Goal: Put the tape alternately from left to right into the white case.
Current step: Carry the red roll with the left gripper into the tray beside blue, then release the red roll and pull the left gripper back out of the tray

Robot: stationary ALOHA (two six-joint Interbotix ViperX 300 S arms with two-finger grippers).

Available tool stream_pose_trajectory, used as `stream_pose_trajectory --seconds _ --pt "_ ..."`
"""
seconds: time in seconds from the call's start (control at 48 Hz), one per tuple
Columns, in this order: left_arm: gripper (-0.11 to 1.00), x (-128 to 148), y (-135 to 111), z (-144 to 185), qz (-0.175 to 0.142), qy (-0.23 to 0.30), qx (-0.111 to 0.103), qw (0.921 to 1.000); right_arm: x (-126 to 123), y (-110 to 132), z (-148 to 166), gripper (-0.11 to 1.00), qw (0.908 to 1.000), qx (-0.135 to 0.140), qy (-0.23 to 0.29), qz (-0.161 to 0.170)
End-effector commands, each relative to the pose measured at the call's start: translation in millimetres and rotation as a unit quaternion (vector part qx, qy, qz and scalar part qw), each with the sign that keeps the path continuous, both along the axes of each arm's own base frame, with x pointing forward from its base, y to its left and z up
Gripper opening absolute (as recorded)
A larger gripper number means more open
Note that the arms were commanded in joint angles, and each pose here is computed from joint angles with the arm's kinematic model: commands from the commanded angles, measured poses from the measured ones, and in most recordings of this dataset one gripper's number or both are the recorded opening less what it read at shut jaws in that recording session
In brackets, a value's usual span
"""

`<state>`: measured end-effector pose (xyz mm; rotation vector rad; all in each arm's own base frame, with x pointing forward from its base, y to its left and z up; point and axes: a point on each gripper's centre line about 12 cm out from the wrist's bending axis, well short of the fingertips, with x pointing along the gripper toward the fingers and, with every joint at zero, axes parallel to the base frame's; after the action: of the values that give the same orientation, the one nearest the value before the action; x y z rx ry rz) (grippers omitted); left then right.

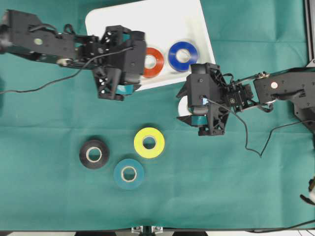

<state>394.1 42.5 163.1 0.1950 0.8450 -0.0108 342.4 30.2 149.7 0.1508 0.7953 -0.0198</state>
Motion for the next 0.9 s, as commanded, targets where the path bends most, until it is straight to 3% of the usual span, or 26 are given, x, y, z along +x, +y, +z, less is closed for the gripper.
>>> stream_pose_trajectory --seconds 0.0,0.167,0.479,0.875 --pt "0.66 -8 -7 17 -0.006 -0.022 0.0 0.9998 2 1 7 0.75 0.9999 0.002 -0.013 0.002" --pt "0.66 -23 -22 15 -0.014 -0.016 -0.011 0.9997 2 1 7 0.75 0.9999 0.002 -0.012 0.002" --pt "0.66 -31 -59 4 -0.004 0.0 -0.065 0.9979 3 -2 7 0.75 0.9999 0.001 -0.012 -0.003" --pt "0.66 -40 -73 -7 0.014 0.016 -0.097 0.9951 1 -2 5 0.75 0.9999 0.002 -0.01 -0.003"
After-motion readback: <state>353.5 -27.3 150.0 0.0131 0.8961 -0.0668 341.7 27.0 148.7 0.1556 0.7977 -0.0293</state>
